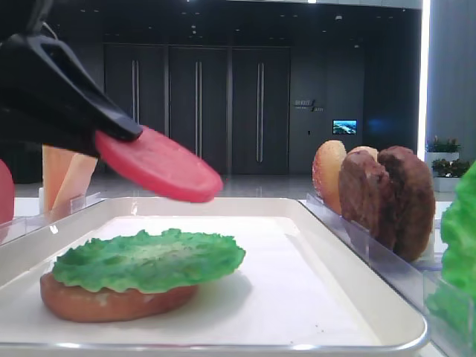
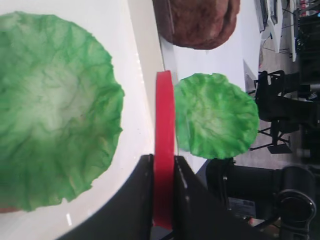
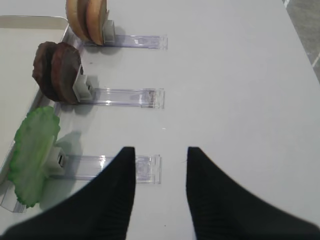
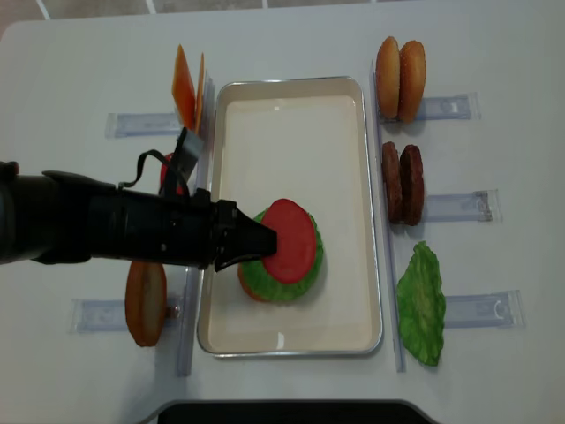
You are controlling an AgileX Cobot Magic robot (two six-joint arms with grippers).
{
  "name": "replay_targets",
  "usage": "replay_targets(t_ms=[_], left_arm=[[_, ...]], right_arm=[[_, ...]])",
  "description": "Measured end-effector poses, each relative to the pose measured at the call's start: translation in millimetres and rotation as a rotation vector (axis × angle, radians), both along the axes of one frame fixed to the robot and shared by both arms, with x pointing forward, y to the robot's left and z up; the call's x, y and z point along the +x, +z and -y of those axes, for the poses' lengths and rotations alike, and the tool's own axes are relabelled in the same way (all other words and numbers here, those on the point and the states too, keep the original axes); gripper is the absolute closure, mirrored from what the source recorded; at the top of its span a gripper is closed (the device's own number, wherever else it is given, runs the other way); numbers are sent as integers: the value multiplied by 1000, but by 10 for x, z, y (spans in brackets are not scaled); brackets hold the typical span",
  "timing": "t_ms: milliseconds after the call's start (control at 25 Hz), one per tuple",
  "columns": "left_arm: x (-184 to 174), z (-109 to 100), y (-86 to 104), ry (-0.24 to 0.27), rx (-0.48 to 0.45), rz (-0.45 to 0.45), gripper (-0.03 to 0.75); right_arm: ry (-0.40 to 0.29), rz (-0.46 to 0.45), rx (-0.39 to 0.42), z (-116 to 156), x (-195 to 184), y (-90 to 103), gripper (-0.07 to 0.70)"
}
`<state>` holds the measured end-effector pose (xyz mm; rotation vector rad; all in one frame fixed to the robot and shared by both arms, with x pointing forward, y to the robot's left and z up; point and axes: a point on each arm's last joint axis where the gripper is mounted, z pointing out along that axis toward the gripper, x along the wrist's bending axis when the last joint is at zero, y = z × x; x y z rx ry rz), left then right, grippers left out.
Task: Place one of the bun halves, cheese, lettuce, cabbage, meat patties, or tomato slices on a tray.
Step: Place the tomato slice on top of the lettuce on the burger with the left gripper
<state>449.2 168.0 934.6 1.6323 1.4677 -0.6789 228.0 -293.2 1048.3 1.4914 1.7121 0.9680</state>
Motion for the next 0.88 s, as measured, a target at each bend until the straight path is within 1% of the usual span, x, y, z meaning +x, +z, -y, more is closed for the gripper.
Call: replay_targets(t_ms=[160,360,680,800,880], left_arm=[[13,-120,-57,6,68,-18,658],[61,-240,-69,44,82,-24,658],[61,-241,-68,36,83,-14,658],[51,-230,-55,16,66,-5,658],[51,-225,-48,14,57,-2,658]], right_arm=[[0,0,0,0,0,0,388],[0,0,0,0,0,0,388],[0,0,0,0,0,0,388],[0,0,0,0,0,0,388],[0,0,0,0,0,0,388]])
